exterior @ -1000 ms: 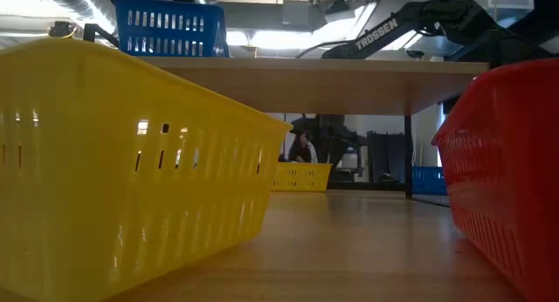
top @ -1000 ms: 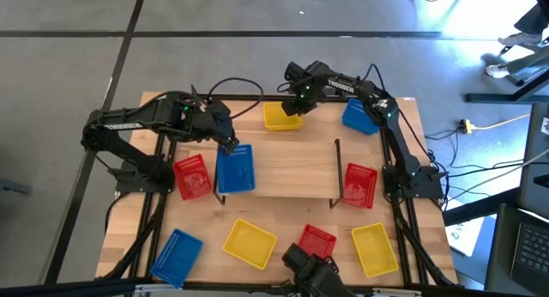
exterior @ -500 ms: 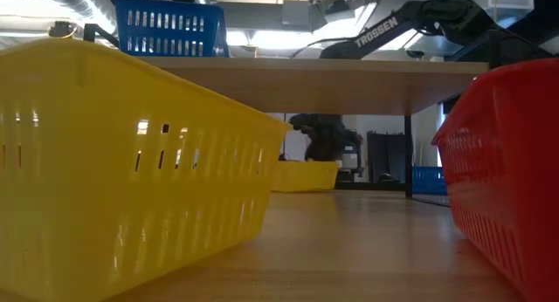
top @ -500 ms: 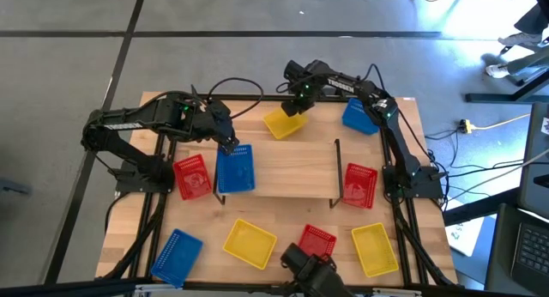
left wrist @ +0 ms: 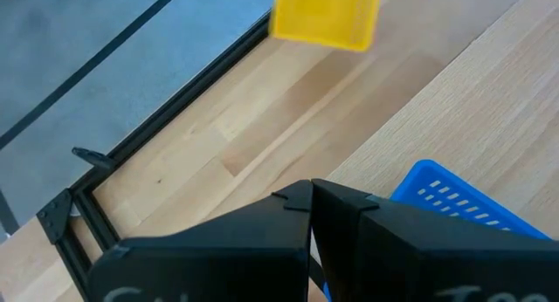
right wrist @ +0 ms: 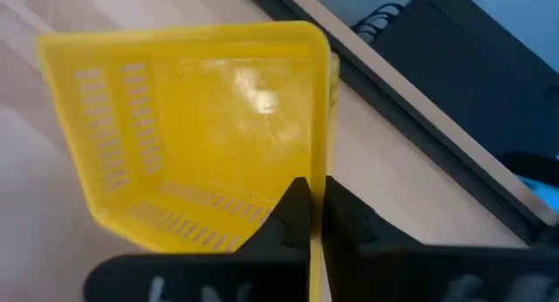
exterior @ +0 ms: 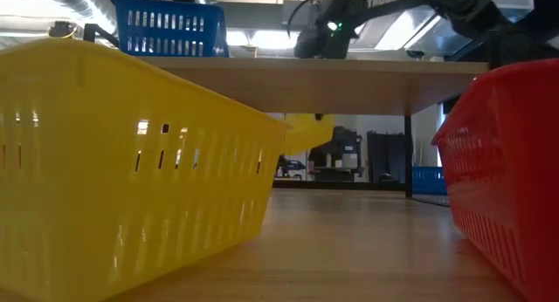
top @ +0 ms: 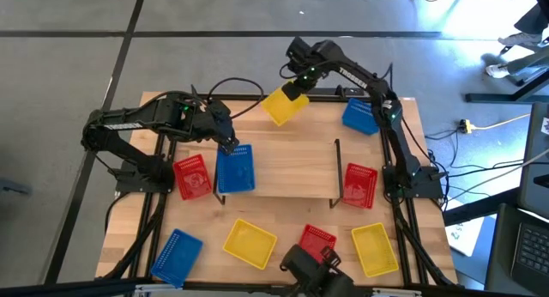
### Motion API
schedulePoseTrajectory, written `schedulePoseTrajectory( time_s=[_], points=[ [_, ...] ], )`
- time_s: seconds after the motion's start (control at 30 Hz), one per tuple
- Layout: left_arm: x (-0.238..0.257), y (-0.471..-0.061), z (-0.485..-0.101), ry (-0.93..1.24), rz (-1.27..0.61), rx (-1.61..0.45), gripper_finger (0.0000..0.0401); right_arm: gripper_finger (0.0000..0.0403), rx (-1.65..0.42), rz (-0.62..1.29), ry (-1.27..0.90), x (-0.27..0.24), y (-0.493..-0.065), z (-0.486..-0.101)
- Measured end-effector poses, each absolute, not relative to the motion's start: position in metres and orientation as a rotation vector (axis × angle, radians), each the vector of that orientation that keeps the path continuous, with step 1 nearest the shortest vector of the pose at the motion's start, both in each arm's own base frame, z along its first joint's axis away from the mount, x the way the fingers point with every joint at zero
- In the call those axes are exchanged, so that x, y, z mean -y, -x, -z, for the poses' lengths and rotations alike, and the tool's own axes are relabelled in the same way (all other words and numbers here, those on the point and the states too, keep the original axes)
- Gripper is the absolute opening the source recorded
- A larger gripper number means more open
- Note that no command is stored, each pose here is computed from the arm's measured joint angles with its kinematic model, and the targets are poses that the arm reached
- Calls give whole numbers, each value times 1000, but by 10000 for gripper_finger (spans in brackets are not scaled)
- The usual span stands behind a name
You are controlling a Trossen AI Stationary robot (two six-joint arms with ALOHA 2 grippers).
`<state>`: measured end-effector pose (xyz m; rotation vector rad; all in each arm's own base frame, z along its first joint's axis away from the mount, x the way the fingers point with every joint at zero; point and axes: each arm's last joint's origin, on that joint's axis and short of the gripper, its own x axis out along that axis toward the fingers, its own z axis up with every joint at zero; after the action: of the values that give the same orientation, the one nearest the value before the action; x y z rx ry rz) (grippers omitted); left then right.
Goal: Stack baskets on shelf by color
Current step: Put the top yellow bin on the shelf
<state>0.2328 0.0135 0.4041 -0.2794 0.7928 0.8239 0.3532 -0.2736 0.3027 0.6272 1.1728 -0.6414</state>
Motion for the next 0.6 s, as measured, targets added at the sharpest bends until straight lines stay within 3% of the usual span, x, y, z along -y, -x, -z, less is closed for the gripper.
schedulePoseTrajectory(
  time_s=[0.2,0.6],
  points=[
    [-14,-233,-404,258,-814,-803,0,1,-1213,609,-520,255,-340,-330],
    [-24,-232,-404,230,-833,-820,0,0,-1101,450,-271,199,-320,-401]
  ],
)
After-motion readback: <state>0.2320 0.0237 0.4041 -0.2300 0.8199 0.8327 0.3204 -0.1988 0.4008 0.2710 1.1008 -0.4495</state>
